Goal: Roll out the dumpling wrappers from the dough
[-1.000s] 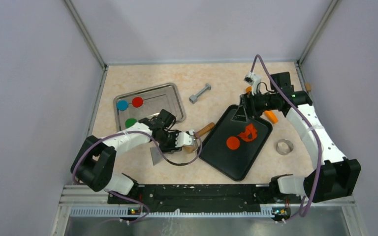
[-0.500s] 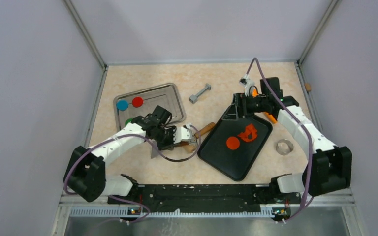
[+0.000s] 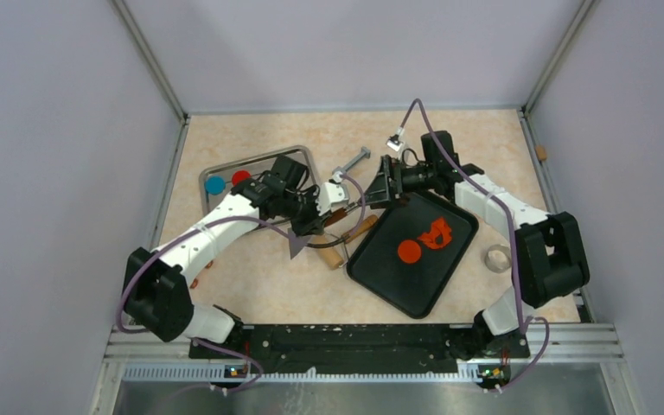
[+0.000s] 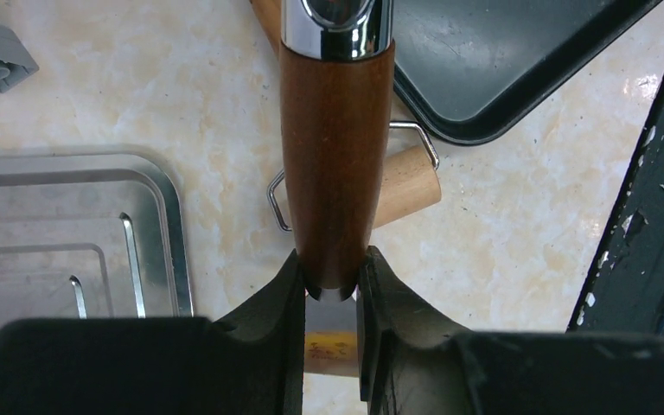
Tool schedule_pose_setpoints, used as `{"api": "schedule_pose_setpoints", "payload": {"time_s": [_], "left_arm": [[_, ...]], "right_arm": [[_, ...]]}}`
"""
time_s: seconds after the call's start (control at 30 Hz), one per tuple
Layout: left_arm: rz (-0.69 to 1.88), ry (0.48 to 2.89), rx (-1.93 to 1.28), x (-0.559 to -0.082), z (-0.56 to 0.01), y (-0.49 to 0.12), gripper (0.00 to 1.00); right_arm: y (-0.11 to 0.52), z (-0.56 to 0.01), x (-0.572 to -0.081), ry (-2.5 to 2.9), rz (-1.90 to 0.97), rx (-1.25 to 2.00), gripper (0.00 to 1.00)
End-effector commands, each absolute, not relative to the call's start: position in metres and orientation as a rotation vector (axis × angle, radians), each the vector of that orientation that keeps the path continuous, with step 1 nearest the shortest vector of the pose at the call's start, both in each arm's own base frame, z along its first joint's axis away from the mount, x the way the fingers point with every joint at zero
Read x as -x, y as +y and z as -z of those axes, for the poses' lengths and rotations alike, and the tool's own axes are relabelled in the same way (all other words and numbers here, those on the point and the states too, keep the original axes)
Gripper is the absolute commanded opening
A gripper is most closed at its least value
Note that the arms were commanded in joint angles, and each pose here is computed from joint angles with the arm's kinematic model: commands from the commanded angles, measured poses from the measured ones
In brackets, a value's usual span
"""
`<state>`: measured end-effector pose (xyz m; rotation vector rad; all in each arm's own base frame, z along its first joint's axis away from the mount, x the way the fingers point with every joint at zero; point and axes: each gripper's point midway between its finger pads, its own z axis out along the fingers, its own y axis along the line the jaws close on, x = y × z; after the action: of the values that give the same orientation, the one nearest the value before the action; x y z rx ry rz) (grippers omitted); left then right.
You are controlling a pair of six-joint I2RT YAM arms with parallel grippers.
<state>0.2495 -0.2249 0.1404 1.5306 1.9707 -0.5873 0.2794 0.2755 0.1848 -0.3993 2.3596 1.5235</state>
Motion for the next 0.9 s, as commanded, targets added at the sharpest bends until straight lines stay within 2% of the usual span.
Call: {"api": "schedule_pose_setpoints", "payload": {"time_s": [0.0, 0.3, 0.57, 0.87], "left_arm": [[0.641, 1.895, -1.498, -0.263, -0.167, -0.246, 0.0], [0.646, 1.882, -1.528, -0.276, -0.167, -0.261, 0.0], [0.64, 1.861, -1.533, -0.279, -0.176, -0.268, 0.0], [0.663, 1.838, -1.561, -0.27, -0.177, -0.275, 0.0]], "right_arm": [[0.298, -0.226, -0.285, 2.191, -1.668, 0.509, 0.84], [0.303, -0.212, -0.281, 2.246, -1.66, 0.525, 0.8], [0.294, -0.185, -0.284, 2.333, -1.539, 0.476, 0.67], [0.302, -0.186, -0.295, 2.318, -1.521, 0.482, 0.58]]}}
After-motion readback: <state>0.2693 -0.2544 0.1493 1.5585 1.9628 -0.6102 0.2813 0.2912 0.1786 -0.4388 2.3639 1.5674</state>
